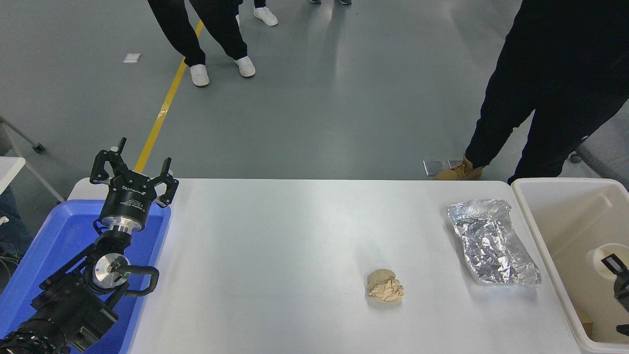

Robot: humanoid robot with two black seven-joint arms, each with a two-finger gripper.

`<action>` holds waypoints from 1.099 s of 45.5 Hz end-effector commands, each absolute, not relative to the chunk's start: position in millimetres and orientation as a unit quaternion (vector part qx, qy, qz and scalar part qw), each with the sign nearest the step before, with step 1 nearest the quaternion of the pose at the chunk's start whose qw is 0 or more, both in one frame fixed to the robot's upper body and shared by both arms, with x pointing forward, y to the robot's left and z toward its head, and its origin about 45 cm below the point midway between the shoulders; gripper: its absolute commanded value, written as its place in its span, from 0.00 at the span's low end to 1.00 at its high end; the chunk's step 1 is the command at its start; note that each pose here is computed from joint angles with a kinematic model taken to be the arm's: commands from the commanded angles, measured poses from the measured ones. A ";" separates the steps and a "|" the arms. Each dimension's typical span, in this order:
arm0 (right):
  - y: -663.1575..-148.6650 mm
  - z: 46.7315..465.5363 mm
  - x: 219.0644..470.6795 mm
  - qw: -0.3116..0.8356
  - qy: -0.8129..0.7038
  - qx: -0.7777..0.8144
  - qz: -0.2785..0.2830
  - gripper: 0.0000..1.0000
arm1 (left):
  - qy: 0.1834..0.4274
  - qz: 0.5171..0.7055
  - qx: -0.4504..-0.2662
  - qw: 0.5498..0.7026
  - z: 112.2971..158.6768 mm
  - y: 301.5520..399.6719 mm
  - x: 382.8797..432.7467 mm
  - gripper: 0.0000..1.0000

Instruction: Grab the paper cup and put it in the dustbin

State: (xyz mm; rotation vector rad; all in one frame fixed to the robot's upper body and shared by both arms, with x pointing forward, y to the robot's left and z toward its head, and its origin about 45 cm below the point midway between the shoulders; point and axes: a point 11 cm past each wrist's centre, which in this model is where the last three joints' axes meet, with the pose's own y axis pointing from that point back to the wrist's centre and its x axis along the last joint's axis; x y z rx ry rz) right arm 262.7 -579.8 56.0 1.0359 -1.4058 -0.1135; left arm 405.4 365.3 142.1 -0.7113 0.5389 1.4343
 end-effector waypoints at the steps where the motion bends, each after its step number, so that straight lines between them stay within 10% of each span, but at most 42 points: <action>1: -578.7 55.0 262.6 0.631 -0.629 0.451 -0.055 0.71 | 0.239 0.634 -0.315 0.664 142.3 364.5 405.8 0.98; 4: -578.2 56.6 265.3 0.630 -0.631 0.451 -0.052 1.00 | 0.239 0.635 -0.315 0.664 142.0 364.9 405.6 0.98; 22: -563.3 123.4 349.8 0.580 -0.656 0.483 -0.005 1.00 | 0.239 0.634 -0.315 0.664 142.3 364.5 405.8 0.98; 50: -392.2 240.6 473.6 0.636 -0.443 0.616 0.142 1.00 | 0.239 0.633 -0.315 0.665 142.1 364.0 405.7 0.98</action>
